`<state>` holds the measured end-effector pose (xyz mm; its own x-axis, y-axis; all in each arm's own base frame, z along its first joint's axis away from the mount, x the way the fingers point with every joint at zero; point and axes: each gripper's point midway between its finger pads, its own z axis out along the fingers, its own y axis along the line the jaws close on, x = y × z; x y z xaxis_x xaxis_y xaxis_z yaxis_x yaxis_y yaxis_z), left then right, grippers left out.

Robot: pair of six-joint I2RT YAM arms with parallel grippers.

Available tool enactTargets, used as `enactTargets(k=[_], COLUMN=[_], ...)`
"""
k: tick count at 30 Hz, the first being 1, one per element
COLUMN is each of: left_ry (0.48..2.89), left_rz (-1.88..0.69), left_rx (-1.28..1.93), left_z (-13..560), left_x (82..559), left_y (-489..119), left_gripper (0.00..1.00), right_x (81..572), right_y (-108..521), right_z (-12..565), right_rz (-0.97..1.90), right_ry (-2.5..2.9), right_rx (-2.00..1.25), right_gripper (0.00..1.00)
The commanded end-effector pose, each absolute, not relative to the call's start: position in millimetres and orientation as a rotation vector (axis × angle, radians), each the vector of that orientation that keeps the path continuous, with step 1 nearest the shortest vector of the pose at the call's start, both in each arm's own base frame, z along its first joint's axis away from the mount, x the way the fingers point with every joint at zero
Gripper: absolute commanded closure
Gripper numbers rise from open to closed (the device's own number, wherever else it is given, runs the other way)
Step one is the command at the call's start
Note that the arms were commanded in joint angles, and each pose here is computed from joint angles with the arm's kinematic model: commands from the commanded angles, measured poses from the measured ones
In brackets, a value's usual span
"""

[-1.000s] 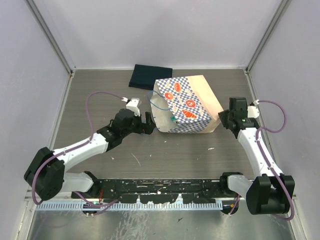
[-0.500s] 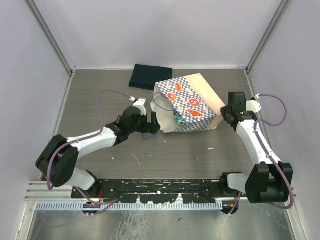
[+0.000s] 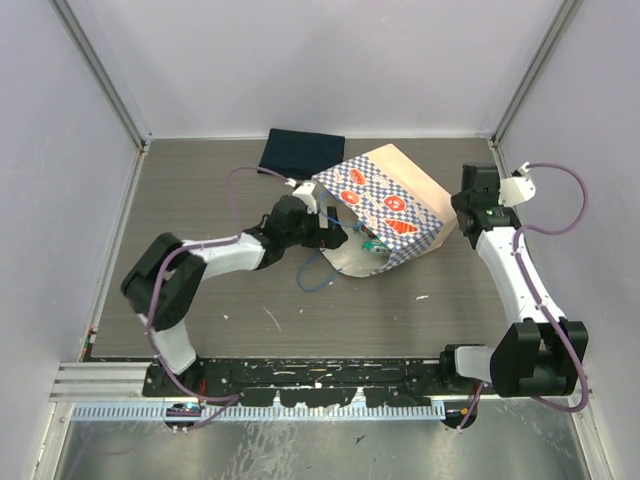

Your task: Take the snacks out of the paper bag

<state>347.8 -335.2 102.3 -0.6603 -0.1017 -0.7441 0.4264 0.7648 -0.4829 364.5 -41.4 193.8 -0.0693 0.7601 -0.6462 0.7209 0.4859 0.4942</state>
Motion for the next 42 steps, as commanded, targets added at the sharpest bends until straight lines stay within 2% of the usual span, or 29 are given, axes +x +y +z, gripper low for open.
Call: enactTargets(k=[1,6,8,13,15,18,26,33,38,42], left_ry=[2.083,2.094,2.106,2.118,2.119,2.131,2.107,2.058,2.012,2.006], left_rz=[-0.946,-1.017,-1.023,-1.087,-1.118,-1.147,-1.223,-1.232,-1.182,-1.198], left_rx=[0.244,0.269,0.278,0.29,0.292,0.307,0.285,0.087,0.005,0.076], left_z=[109,97,92,84,80,70,73,74,77,95], left_x=[378,404,412,420,421,416,400,423,442,438], left_y=[-376,-412,-422,-441,-451,-467,-517,-539,-555,-572], left_gripper=[0.02,0.02,0.02,0.02,0.02,0.02,0.02,0.02,0.02,0.02], right_x=[376,379,382,387,385,386,405,443,460,462], right_y=[-63,-74,-74,-61,-57,-50,-37,-32,-26,-24], right_z=[258,253,256,247,235,218,211,217,251,289], right_rz=[0.042,0.06,0.062,0.103,0.109,0.134,0.17,0.175,0.268,0.278], right_ry=[1.594,1.592,1.598,1.68,1.718,1.767,1.866,1.958,1.905,1.832], right_rx=[1.205,1.249,1.231,1.139,1.125,1.101,0.997,0.777,0.637,0.573], right_gripper=[0.8,0.78,0.7,0.41,0.34,0.28,0.2,0.17,0.17,0.15])
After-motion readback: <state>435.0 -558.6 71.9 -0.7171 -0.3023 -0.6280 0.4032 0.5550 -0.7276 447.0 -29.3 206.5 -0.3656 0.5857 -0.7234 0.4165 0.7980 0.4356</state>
